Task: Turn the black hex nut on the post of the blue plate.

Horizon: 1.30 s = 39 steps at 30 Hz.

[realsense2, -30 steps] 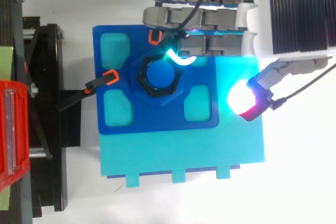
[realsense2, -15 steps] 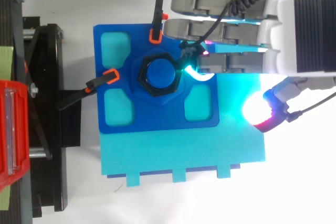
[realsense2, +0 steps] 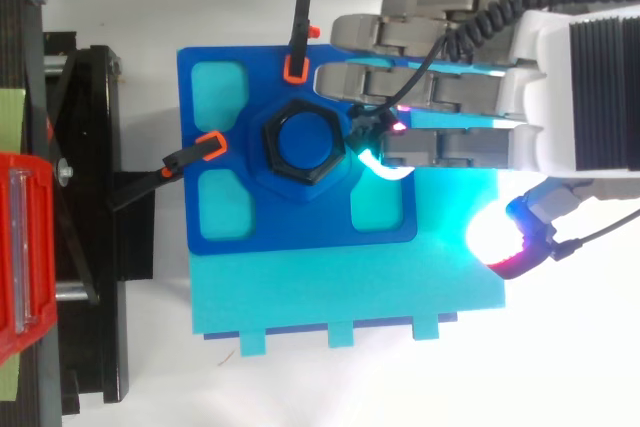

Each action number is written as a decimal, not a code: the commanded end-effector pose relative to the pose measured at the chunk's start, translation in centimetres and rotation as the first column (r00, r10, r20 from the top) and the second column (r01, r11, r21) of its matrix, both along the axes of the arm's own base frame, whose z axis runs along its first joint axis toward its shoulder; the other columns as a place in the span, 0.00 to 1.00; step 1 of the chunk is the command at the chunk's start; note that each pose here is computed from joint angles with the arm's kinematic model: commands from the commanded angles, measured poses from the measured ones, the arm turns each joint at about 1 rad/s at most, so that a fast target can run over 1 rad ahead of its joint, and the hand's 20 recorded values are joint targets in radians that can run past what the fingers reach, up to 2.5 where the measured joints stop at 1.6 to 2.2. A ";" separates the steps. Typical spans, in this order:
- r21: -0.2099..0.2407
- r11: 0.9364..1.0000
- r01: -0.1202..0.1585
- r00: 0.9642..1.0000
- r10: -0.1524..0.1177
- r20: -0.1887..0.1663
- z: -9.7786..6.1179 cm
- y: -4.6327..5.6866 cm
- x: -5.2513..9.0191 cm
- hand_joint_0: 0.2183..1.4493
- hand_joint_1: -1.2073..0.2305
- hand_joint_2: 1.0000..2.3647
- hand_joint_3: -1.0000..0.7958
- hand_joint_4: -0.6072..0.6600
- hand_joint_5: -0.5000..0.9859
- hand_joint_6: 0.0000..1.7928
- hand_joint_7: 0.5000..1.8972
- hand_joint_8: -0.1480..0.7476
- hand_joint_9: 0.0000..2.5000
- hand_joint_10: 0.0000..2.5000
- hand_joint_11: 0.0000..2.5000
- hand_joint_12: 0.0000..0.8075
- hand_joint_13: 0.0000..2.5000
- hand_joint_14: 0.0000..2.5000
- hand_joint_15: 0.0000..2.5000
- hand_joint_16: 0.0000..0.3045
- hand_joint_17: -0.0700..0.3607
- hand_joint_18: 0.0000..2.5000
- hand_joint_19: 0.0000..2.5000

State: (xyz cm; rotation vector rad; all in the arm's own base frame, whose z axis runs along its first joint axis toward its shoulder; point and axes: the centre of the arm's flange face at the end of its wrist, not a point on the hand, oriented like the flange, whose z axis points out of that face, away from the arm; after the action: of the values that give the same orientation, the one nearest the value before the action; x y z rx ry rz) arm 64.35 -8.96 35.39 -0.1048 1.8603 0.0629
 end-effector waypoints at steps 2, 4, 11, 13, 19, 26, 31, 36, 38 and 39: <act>0.001 1.000 0.003 1.000 -0.003 0.016 1.3 0.0 -0.4 0.19 0.42 0.00 0.28 0.55 0.14 0.28 0.27 0.27 0.00 0.00 0.00 0.34 0.05 0.00 0.02 0.12 0.36 0.08 0.07; 0.001 1.000 0.006 1.000 -0.007 0.016 1.8 -0.2 -0.8 0.19 0.42 0.00 0.28 0.55 0.15 0.28 0.27 0.27 0.00 0.00 0.00 0.34 0.05 0.00 0.02 0.12 0.36 0.08 0.07; 0.028 0.999 0.017 0.999 -0.019 0.050 4.2 -0.5 -0.6 0.19 0.42 0.00 0.28 0.55 0.15 0.28 0.27 0.27 0.00 0.00 0.00 0.34 0.06 0.00 0.02 0.12 0.36 0.08 0.07; 0.060 0.998 0.025 0.997 -0.029 0.068 5.1 -0.6 -0.3 0.19 0.42 0.00 0.28 0.55 0.15 0.28 0.27 0.27 0.00 0.00 0.00 0.34 0.06 0.00 0.02 0.12 0.36 0.09 0.07; 0.118 0.993 0.018 0.994 -0.031 0.108 6.0 0.0 0.5 0.20 0.39 0.00 0.28 0.55 0.15 0.28 0.27 0.26 0.00 0.00 0.00 0.34 0.05 0.00 0.02 0.12 0.35 0.08 0.07; 0.128 0.992 -0.002 0.984 -0.021 0.176 4.6 0.9 2.6 0.21 0.33 0.00 0.28 0.47 0.13 0.28 0.22 0.25 0.00 0.00 0.00 0.34 0.00 0.00 0.00 0.12 0.36 0.00 0.05; 0.139 0.990 -0.017 0.981 -0.010 0.193 2.9 1.3 4.8 0.23 0.29 0.00 0.28 0.43 0.13 0.28 0.19 0.24 0.00 0.00 0.00 0.33 0.00 0.00 0.00 0.12 0.36 0.00 0.02; 0.147 0.988 -0.042 0.984 0.015 0.180 2.5 1.5 6.5 0.25 0.28 0.00 0.28 0.41 0.13 0.28 0.17 0.23 0.00 0.00 0.00 0.32 0.00 0.00 0.00 0.12 0.35 0.00 0.01; 0.146 0.988 -0.042 0.982 0.014 0.189 2.4 1.5 6.7 0.25 0.28 0.00 0.28 0.41 0.13 0.28 0.18 0.23 0.00 0.00 0.00 0.33 0.00 0.00 0.00 0.12 0.35 0.00 0.01; 0.146 0.988 -0.042 0.981 0.014 0.192 2.4 1.5 6.8 0.25 0.28 0.00 0.28 0.41 0.13 0.28 0.18 0.23 0.00 0.00 0.00 0.33 0.00 0.00 0.00 0.12 0.35 0.00 0.01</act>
State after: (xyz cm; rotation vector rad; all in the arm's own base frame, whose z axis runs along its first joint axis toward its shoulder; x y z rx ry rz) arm 70.71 -7.51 37.94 -0.0285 1.6642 0.2020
